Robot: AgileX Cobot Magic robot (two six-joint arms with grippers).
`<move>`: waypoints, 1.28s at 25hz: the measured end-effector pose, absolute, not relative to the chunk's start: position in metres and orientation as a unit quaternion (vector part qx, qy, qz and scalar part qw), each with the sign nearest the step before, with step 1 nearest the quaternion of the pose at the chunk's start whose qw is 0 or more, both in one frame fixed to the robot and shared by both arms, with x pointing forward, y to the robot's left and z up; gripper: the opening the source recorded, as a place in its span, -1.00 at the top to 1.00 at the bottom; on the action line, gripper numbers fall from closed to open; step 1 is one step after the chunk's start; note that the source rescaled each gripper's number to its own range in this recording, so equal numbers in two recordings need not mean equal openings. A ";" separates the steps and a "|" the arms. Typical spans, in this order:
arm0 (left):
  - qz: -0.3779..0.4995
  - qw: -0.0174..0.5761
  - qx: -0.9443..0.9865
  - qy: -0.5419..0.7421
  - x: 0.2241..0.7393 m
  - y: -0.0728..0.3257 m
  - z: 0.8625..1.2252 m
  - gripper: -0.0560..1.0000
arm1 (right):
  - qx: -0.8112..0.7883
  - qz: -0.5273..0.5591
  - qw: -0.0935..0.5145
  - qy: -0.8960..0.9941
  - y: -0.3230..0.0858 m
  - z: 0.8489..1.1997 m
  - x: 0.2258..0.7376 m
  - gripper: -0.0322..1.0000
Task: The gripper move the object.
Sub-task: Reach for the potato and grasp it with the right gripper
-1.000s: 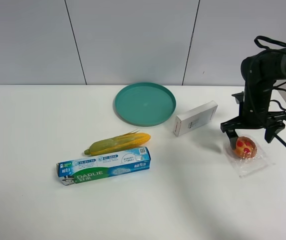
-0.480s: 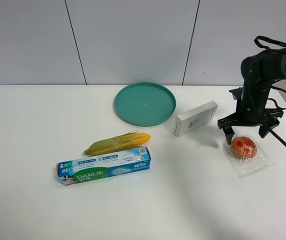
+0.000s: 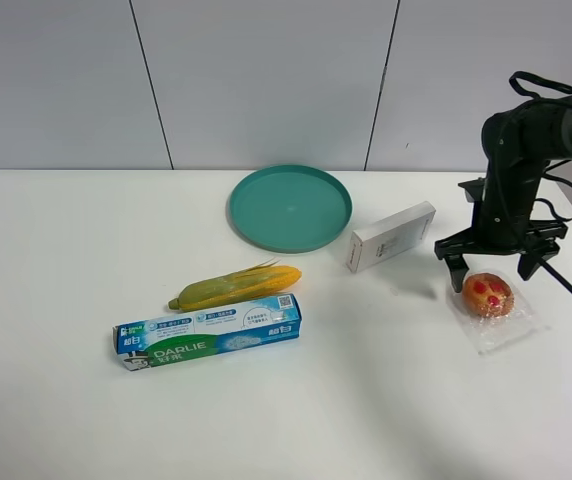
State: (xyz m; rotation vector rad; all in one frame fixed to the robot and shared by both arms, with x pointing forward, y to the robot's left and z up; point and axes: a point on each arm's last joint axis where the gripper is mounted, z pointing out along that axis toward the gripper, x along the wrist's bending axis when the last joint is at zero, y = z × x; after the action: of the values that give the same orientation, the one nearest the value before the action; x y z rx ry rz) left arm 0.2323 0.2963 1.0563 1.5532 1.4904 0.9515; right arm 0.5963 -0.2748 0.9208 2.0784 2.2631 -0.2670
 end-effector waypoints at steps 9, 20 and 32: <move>0.373 0.384 0.609 0.585 0.232 0.296 1.056 -1.00 | 0.677 -0.051 0.035 0.733 -0.270 0.927 0.586 -0.58; 0.373 0.384 0.609 0.585 0.232 0.296 1.056 -1.00 | 0.654 -0.017 0.068 0.753 -0.277 0.909 0.549 -0.58; 0.373 0.384 0.609 0.585 0.232 0.296 1.056 -1.00 | 0.680 0.004 0.090 0.728 -0.305 0.907 0.554 -0.58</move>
State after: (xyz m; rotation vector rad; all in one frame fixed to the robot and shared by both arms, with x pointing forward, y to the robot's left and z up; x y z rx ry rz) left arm 0.2323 0.2963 1.0563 1.5532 1.4904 0.9515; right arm 0.5538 -0.3047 0.9068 2.0217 2.1629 0.0112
